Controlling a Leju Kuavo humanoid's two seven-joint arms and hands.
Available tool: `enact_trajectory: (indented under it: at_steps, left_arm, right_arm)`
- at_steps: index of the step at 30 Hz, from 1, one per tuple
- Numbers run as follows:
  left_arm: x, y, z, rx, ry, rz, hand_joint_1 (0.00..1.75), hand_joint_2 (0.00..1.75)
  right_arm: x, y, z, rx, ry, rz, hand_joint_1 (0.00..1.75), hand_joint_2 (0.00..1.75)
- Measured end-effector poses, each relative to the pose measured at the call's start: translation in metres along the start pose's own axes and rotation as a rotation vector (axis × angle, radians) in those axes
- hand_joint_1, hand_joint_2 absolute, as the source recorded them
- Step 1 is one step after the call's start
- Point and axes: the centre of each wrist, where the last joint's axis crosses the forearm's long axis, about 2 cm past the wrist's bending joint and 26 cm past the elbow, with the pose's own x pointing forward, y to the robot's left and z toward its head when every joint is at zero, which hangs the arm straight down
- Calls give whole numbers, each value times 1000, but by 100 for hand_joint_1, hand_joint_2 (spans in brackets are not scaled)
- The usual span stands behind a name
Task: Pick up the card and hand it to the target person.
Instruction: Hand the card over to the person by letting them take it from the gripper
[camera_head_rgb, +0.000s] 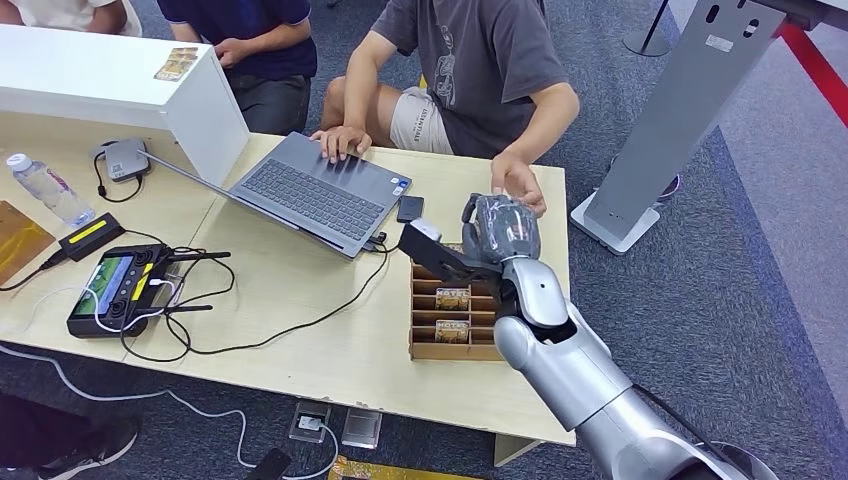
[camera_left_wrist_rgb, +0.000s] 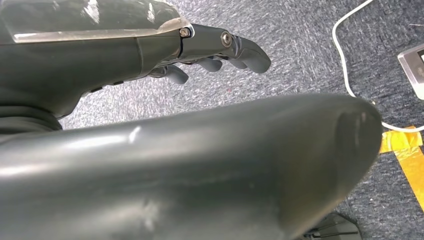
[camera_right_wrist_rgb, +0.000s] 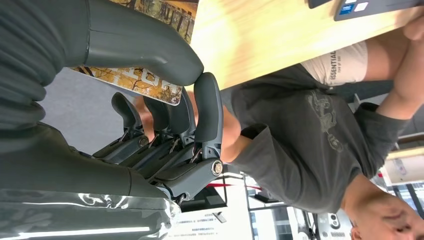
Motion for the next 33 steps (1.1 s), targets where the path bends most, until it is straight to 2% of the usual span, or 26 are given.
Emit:
enact_trajectory:
  at_steps: [8, 20, 24, 33]
  left_arm:
    - [0, 0, 0, 5, 9, 3, 0, 0]
    - [0, 0, 0, 7, 9, 2, 0, 0]
    - [0, 0, 0, 7, 3, -4, 0, 0]
    - [0, 0, 0, -1, -14, -17, 0, 0]
  right_arm:
    - [5, -8, 1, -23, -14, -11, 140, 175]
    - [0, -17, -3, -57, 3, -41, 150, 175]
    - [-5, -33, -11, -110, 16, -43, 149, 175]
    - [-14, -86, -29, -268, 29, -38, 145, 175]
